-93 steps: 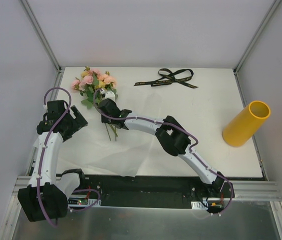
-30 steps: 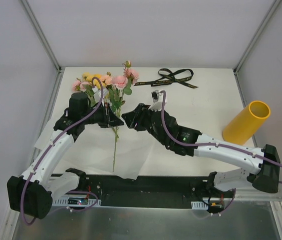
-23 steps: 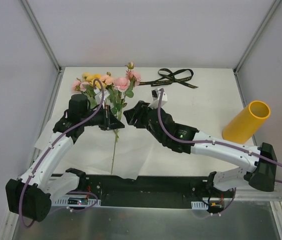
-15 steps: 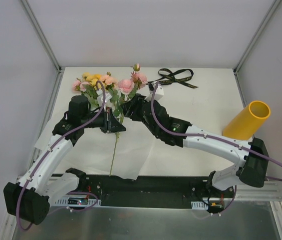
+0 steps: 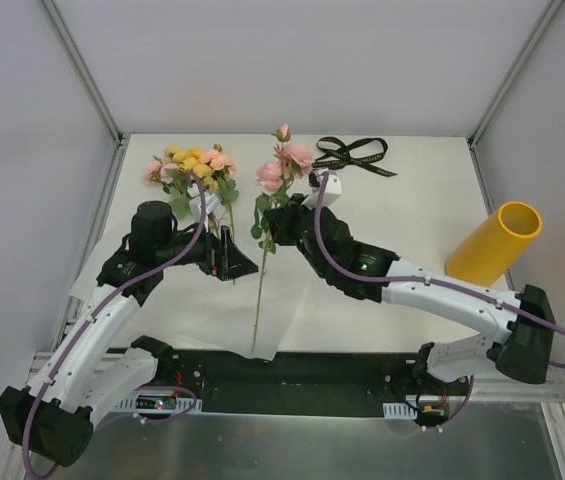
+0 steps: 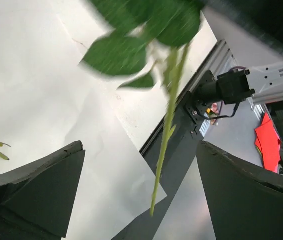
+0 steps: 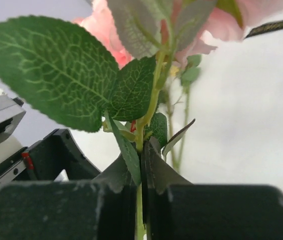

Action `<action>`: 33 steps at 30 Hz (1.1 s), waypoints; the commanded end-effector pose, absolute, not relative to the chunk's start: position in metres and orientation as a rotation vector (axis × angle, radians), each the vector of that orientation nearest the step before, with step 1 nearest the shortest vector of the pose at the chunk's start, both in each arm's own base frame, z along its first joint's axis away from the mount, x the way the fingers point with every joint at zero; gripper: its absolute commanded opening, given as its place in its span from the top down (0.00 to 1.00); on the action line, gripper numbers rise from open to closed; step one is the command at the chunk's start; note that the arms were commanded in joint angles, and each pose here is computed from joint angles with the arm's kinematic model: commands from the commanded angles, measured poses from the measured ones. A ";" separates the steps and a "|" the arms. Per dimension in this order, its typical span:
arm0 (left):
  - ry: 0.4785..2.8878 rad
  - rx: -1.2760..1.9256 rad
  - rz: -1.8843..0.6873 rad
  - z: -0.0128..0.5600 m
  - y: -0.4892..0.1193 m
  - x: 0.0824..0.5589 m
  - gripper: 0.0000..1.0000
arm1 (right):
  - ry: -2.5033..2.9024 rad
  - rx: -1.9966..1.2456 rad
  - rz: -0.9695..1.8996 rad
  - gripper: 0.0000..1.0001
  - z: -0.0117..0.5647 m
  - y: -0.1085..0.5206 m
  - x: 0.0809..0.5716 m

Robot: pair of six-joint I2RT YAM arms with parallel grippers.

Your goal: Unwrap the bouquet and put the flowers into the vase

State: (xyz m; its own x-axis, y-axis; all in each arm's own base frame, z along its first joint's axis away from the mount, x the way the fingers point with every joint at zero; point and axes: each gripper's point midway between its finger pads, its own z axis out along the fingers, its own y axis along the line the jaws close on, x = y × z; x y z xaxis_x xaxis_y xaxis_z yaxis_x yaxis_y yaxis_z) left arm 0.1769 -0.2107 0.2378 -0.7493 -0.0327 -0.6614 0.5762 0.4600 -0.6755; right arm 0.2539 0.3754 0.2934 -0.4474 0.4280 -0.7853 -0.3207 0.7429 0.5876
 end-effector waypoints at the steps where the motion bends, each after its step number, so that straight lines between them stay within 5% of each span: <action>1: 2.061 0.456 -1.163 0.242 -0.201 0.184 0.01 | 1.617 0.039 0.647 1.00 0.367 0.302 0.265; 19: 2.051 0.365 -0.862 0.243 -0.166 0.198 0.01 | 1.155 -0.145 -0.150 1.00 0.569 0.083 0.242; 33: 2.050 0.369 -0.858 0.242 -0.166 0.198 0.01 | 1.019 -0.103 -0.485 1.00 0.628 0.003 0.286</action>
State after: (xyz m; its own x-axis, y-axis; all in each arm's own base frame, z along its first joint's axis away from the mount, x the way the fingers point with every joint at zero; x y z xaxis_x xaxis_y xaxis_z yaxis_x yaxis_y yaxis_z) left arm 0.1971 -0.1652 0.2234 -0.6410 -0.0629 -0.7650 0.4943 0.7286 -0.4742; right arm 0.2825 0.0186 0.6010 0.3586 -0.4388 -0.8239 0.3074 0.8889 -0.3397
